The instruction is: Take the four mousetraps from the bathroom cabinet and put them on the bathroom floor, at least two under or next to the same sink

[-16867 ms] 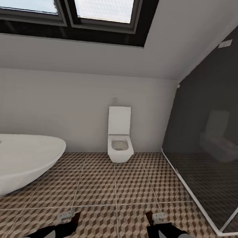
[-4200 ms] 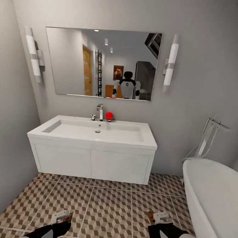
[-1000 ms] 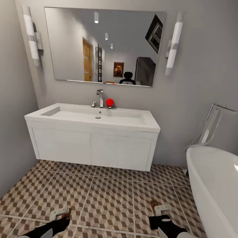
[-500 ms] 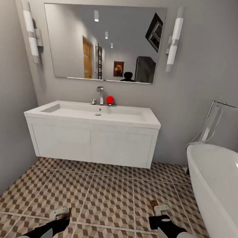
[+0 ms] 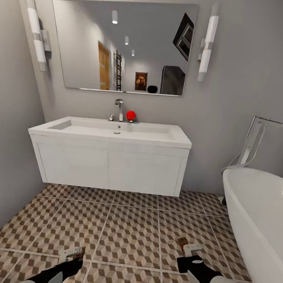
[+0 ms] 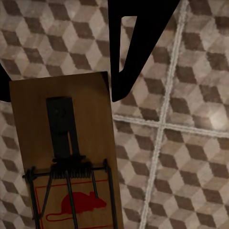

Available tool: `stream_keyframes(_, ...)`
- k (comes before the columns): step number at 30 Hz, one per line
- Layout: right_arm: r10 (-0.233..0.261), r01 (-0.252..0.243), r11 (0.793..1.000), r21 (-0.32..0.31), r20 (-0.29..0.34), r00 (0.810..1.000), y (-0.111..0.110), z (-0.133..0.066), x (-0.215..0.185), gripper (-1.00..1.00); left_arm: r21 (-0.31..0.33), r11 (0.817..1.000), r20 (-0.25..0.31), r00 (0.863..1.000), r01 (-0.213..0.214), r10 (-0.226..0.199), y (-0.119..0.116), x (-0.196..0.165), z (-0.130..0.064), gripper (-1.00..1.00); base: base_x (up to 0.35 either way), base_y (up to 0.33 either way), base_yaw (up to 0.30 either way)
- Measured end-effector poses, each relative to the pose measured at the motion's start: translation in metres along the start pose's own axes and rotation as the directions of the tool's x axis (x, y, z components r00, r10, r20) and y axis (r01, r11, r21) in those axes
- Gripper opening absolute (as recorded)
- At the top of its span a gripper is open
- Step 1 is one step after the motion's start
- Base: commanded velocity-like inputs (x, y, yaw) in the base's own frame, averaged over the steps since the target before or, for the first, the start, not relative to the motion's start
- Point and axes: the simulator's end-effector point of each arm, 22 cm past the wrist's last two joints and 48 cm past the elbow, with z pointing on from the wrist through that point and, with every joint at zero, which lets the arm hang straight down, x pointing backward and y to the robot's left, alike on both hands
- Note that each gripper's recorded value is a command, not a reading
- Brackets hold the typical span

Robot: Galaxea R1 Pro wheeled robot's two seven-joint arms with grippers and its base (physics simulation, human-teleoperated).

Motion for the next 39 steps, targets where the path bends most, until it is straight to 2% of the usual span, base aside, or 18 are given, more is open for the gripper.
stream_keyframes(4,0.000,0.000,1.000,0.000,0.000,1.000,0.002,0.006,0.007,-1.00,0.000,1.000,0.000,1.000,0.000,0.000,0.001,0.007,0.006,-1.00,0.000,0.000,0.000)
stream_keyframes(12,0.000,0.000,1.000,0.000,0.000,1.000,0.002,0.006,0.007,-1.00,-0.002,1.000,0.001,1.000,0.000,0.000,0.003,0.006,0.006,-1.00,0.000,0.000,0.000)
stream_keyframes(39,0.000,0.000,1.000,-0.001,0.004,1.000,0.012,0.044,0.054,-1.00,0.000,1.000,0.002,1.000,0.000,0.000,0.012,0.053,0.046,-1.00,0.000,0.000,0.000)
